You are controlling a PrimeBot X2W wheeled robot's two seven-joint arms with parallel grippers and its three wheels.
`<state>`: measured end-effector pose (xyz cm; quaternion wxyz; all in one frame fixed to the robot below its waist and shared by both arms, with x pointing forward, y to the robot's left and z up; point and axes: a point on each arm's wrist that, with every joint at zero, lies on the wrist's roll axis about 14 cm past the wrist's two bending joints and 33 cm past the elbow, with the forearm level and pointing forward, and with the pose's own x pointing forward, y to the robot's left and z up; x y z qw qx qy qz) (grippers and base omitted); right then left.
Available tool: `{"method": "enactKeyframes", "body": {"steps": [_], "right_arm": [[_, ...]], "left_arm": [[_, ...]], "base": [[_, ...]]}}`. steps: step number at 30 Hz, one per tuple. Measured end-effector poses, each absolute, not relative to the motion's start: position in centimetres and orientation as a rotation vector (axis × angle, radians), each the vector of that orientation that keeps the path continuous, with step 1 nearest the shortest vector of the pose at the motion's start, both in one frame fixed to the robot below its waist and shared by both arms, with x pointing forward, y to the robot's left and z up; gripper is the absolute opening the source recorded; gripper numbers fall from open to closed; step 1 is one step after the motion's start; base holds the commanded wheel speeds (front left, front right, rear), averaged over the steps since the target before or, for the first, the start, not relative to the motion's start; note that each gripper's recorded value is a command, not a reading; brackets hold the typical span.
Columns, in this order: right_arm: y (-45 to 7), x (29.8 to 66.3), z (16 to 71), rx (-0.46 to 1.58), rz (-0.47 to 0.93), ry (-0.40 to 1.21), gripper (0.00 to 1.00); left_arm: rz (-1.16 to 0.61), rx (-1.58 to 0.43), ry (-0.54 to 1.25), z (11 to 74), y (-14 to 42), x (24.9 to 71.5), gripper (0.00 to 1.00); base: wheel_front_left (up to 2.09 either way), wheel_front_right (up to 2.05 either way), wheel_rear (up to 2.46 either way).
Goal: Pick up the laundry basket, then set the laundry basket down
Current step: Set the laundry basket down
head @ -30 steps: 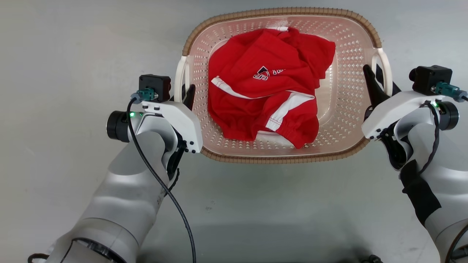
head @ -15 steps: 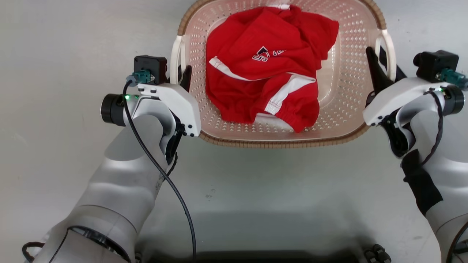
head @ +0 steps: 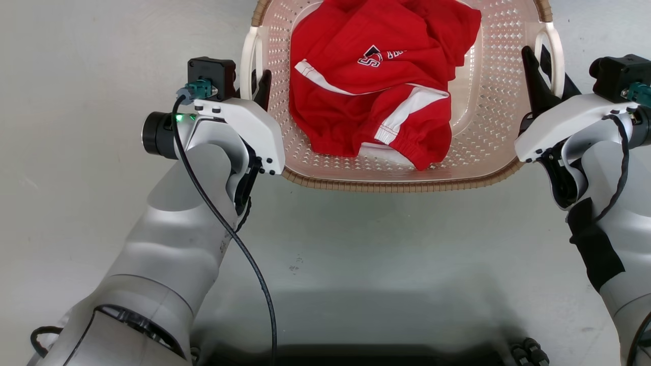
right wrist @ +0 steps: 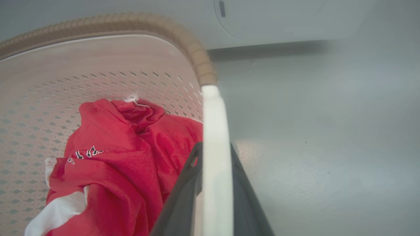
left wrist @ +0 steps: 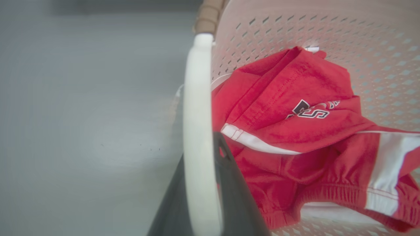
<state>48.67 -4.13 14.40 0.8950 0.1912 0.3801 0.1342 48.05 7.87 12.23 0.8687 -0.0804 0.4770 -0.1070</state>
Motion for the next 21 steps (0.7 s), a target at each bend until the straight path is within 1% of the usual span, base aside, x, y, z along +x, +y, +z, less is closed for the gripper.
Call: {"method": "enactKeyframes", "body": {"steps": [3,4,5,8,21], "right_arm": [[-4.1,48.8,14.5,0.397,0.281,0.784,0.0],[-4.0,48.8,14.6,0.394,0.288,0.781,0.87],[-4.1,48.9,14.5,0.389,0.289,0.779,1.0],[-4.9,48.8,14.2,0.369,0.287,0.785,1.0],[-3.6,48.4,14.5,0.404,0.325,0.788,1.0]], "left_arm": [[-0.223,-0.166,0.996,12.2,7.9,48.1,0.0],[-0.221,-0.165,0.993,12.3,8.0,48.3,0.68],[-0.217,-0.162,0.985,12.3,8.2,48.4,1.0],[-0.19,-0.157,0.972,12.1,9.5,48.6,1.0],[-0.17,-0.186,0.942,12.2,10.0,49.2,1.0]], "base": [[0.0,0.0,0.0],[0.0,0.0,0.0],[0.0,0.0,0.0],[0.0,0.0,0.0],[0.0,0.0,0.0]]}}
